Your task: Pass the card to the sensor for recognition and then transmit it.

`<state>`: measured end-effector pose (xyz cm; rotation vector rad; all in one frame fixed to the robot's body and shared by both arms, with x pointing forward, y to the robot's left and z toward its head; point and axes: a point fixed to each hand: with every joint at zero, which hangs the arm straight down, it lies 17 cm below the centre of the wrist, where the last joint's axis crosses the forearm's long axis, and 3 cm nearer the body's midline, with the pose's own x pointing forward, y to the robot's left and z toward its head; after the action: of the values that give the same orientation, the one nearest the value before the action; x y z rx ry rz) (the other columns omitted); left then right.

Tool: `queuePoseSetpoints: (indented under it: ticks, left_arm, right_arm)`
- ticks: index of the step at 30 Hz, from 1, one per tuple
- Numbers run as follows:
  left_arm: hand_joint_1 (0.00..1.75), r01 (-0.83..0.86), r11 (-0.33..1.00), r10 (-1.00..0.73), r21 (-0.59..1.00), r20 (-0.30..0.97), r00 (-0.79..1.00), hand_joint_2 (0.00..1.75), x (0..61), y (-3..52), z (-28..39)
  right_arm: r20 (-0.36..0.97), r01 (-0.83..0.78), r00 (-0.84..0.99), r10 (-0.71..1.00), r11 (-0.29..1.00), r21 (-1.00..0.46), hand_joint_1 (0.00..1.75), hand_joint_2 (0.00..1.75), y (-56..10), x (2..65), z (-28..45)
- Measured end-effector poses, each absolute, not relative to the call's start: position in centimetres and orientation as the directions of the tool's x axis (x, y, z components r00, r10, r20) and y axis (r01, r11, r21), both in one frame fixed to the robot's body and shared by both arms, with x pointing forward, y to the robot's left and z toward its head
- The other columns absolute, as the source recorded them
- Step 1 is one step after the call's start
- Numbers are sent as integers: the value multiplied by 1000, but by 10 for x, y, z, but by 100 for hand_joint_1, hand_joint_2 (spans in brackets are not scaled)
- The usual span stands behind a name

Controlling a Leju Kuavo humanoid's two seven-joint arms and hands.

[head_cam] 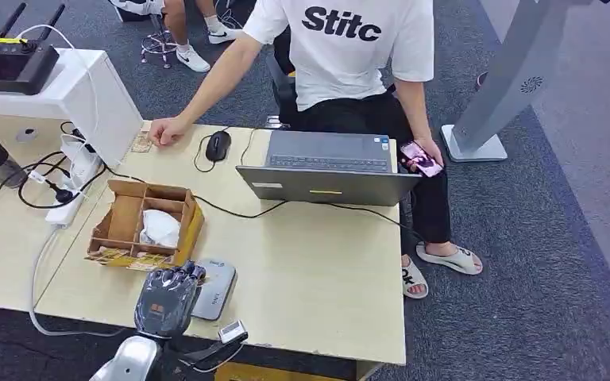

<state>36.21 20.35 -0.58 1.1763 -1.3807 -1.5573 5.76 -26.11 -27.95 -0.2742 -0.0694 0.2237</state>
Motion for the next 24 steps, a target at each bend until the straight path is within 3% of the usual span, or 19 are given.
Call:
queuePoseSetpoints:
  ticks: [24]
  left_arm:
    - [175,105,-220,-964,970,-200,-175,175,339,264,-69]
  right_arm:
    - [40,-235,966,255,934,-269,0,175,-260,59,-280]
